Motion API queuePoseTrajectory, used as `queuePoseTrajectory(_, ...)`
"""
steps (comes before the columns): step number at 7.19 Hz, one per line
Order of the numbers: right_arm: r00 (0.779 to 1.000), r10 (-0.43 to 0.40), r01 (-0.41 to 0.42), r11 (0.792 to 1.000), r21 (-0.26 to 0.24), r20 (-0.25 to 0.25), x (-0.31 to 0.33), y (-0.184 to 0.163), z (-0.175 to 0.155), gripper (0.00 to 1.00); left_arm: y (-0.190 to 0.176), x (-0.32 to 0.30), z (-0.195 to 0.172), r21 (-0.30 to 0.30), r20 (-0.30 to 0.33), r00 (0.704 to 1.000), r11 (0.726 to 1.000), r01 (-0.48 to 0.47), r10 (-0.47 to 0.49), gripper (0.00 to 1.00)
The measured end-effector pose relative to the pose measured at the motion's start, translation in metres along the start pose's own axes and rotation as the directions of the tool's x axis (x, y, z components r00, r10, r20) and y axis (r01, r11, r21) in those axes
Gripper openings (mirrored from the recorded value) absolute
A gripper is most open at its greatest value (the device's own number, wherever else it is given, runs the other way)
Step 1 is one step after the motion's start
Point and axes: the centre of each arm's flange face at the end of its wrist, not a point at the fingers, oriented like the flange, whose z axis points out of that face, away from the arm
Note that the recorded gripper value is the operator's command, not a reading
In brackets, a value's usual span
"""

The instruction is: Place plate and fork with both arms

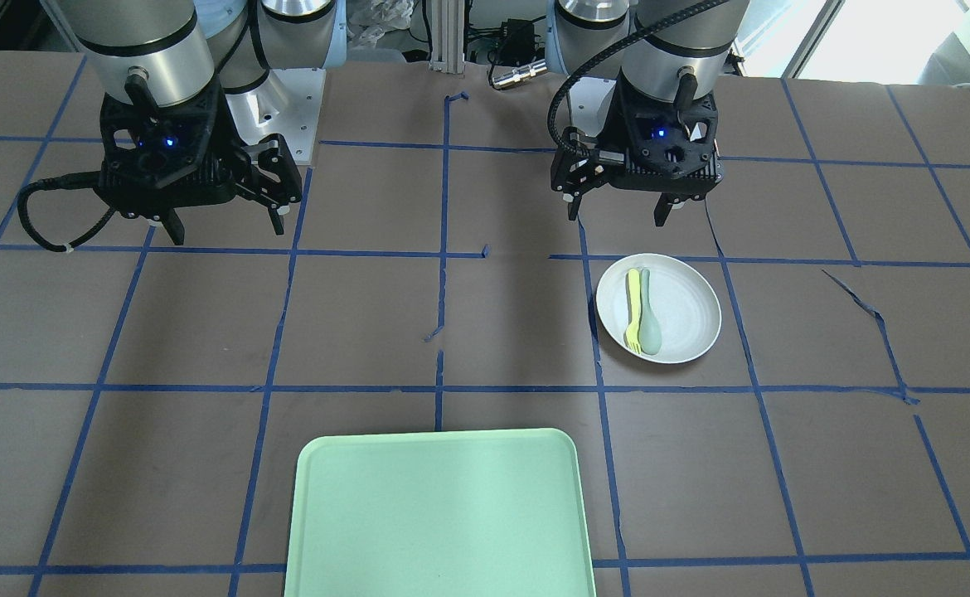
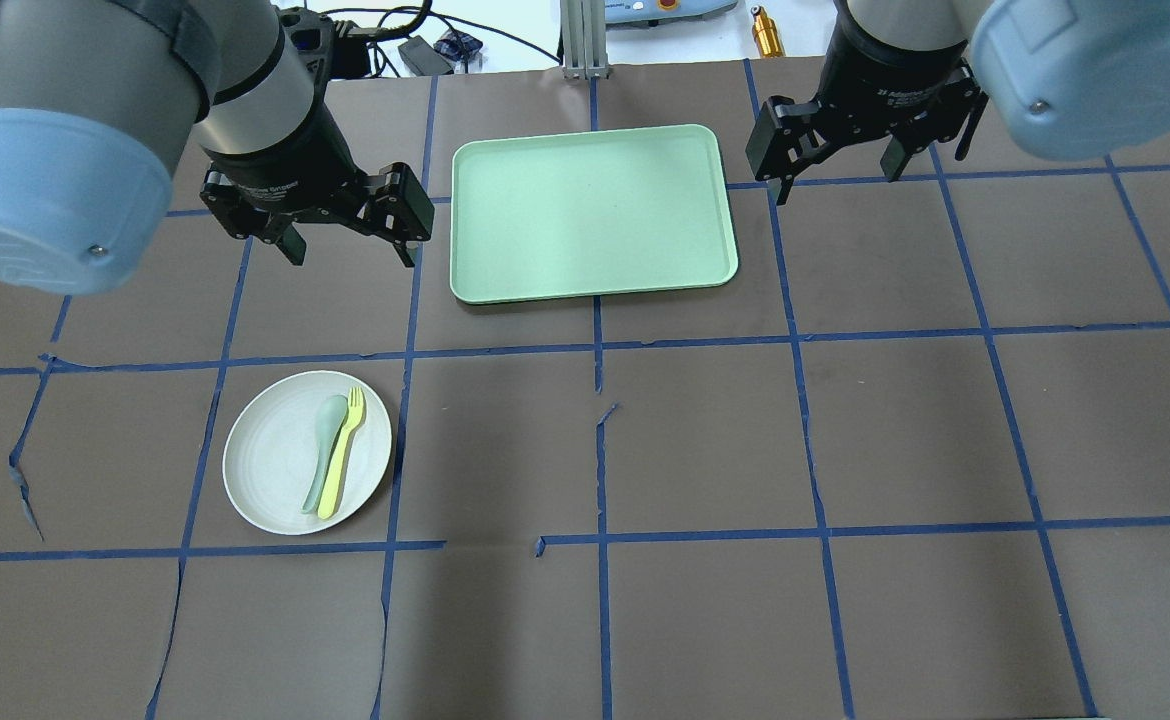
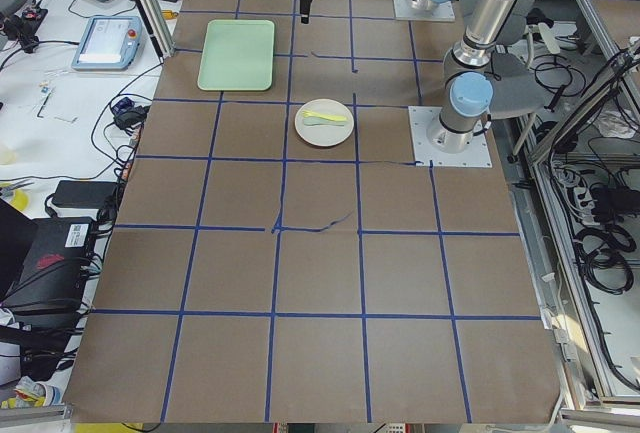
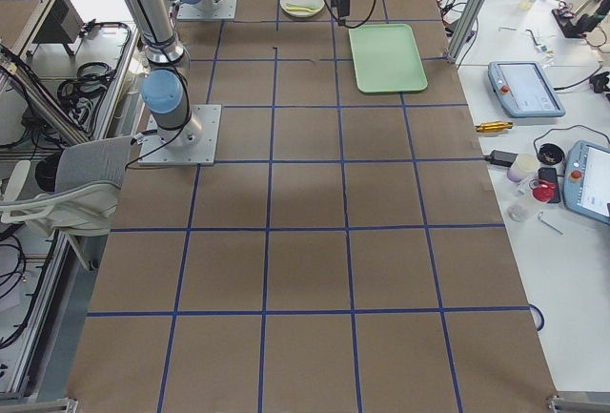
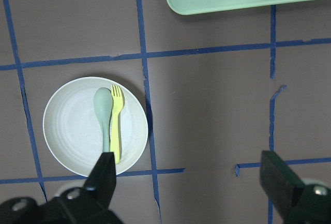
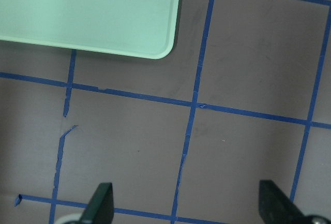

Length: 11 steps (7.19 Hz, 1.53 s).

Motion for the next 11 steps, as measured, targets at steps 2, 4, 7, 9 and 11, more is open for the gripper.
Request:
queuePoseTrajectory(2,1.000,0.000,0.000,1.000,-0.003,0.000,0.000,0.000,0.001,1.00,0.000,0.000,0.000,0.000,0.000,1.000,1.000,0.001,-0.001,1.00)
queuePoseTrajectory(4,1.000,0.000,0.000,1.000,-0.004,0.000,0.000,0.001,0.002,1.00,-0.005,-0.016,0.011,-0.022,0.007,1.000,1.000,0.014,-0.014,1.00)
queuePoseTrajectory(7,1.000,0.001,-0.001,1.000,-0.007,0.004,0.000,0.001,0.004,1.00,-0.002,-0.125,0.090,-0.126,0.001,1.000,0.992,0.020,-0.020,0.94)
queuePoseTrajectory(9,1.000,0.001,-0.001,1.000,-0.008,0.002,0.000,0.001,0.004,1.00,0.023,-0.196,0.167,-0.129,-0.014,1.000,0.992,0.005,-0.007,0.94)
queuePoseTrajectory(11,1.000,0.000,0.000,1.000,-0.009,0.000,0.000,0.001,0.005,1.00,0.059,-0.237,0.247,-0.090,-0.007,1.000,0.996,0.028,-0.029,0.84)
